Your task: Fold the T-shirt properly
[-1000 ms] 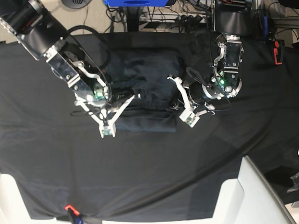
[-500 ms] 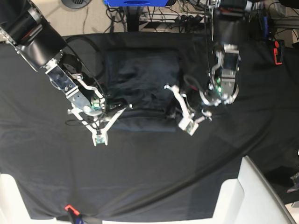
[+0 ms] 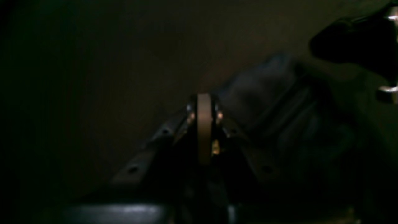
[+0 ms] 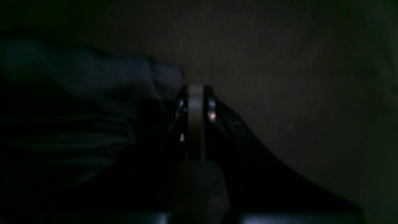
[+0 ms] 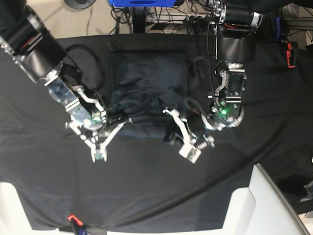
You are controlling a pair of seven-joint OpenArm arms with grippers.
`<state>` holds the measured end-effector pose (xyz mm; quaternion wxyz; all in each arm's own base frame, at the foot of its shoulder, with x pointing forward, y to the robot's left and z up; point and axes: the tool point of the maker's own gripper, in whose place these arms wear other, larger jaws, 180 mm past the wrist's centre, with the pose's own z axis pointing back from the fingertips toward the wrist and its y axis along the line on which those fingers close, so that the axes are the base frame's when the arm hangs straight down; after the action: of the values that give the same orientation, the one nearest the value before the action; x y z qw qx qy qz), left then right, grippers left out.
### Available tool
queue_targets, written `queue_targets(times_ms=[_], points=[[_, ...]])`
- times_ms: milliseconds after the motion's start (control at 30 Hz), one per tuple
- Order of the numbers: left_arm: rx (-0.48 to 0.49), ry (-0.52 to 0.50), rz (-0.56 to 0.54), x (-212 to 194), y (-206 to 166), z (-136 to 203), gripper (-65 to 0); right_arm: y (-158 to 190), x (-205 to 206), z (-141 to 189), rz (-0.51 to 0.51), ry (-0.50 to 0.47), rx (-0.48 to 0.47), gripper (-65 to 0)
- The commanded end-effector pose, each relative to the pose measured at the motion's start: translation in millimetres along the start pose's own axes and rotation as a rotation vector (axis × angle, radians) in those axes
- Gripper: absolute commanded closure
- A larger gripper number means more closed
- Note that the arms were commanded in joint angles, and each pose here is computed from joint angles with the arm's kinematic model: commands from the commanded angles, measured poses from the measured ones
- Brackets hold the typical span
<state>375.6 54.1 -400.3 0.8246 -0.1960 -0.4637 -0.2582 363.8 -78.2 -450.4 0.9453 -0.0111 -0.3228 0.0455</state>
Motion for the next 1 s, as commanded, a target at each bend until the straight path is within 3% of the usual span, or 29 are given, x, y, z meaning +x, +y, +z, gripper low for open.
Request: queue_targets(times_ms=[0,100,233,333,433,633,900,967], points=[[0.016,-0.087,-0.027,27.2,5.9,8.1,0.0,-7.2,22.0,9.1,0.009,-0.076,-0.001,-1.7],[0.044,-0.058,-0.103,12.4,9.4,37.2,0.0,-15.3,19.9,33.6,0.039,-0.130,0.030,-1.7],[0.039,0.061,-0.148,-48.7,-8.4,90.4,0.0,-24.6,0.7,72.0,0.110,-0.171,0.066,-1.7],[0.025,0.096,-0.144,-81.8,-30.3,135.5,0.0,-27.6,-15.4,104.2,0.183,-0.220,0.064,-1.7],[0.048,0.073,-0.085,-102.7,-46.7,177.0,0.0,-37.2,-40.5,132.2,0.160,-0.224,0.034,-1.7],[0.081,0.152,0.123,-171.1,-88.3,232.4,0.0,-51.1,-131.2,155.3,0.094,-0.027,-0.001,-1.7],[0.122,0.280,0.458,-275.5,-148.8,266.7,0.0,-60.0,-248.9,162.4,0.098,0.265,-0.049,-1.7],[0.183,0.312,0.533,-307.5,-151.2,273.1,0.0,-67.6,-290.4,157.4,0.102,0.370,-0.091,-1.7]])
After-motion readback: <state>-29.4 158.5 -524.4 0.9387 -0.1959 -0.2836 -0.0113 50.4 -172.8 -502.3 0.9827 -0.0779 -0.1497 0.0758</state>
